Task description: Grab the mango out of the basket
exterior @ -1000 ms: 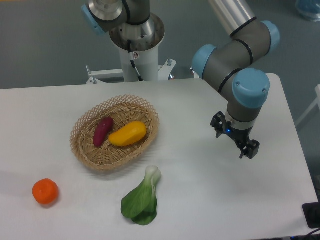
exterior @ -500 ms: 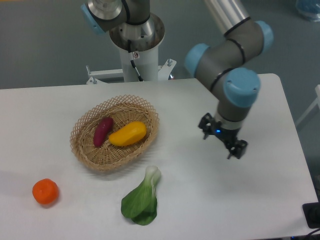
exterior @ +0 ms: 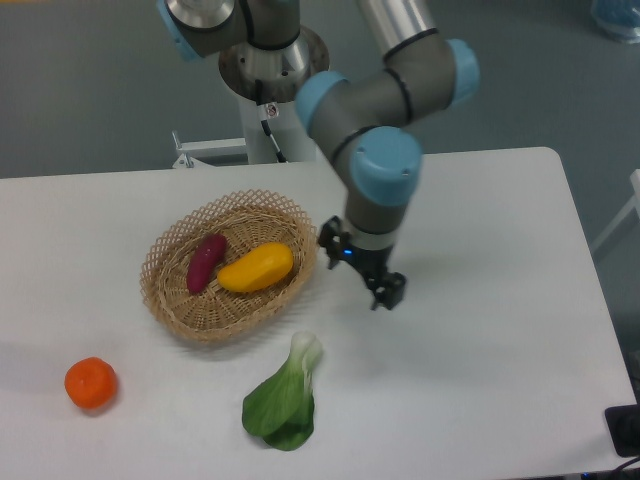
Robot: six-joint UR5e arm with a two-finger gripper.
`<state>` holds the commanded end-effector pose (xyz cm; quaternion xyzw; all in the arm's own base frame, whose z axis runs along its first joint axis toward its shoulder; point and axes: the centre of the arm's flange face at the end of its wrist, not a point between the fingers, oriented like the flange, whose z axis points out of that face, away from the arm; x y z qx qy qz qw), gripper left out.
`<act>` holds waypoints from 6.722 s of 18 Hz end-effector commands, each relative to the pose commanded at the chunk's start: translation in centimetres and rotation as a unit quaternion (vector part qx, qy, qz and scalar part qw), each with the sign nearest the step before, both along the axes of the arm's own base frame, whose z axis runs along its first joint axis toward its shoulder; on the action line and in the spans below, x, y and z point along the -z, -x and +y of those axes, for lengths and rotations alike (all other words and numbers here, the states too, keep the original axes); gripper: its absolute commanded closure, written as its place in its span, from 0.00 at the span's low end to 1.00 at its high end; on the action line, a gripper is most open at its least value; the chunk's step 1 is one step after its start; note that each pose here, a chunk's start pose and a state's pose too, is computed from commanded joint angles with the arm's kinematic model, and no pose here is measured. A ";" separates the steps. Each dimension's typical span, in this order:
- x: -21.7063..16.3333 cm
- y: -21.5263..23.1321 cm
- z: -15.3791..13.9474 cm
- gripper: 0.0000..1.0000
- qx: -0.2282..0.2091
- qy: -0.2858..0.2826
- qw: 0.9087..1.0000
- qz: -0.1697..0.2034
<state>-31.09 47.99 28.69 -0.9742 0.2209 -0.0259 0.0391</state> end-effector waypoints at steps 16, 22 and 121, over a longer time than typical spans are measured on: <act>2.4 -6.0 0.1 0.00 0.003 0.020 1.000 -0.020; 3.0 -7.6 0.9 0.00 -0.020 0.027 0.999 -0.021; -2.4 18.3 -4.3 0.63 -0.060 -0.009 0.994 0.096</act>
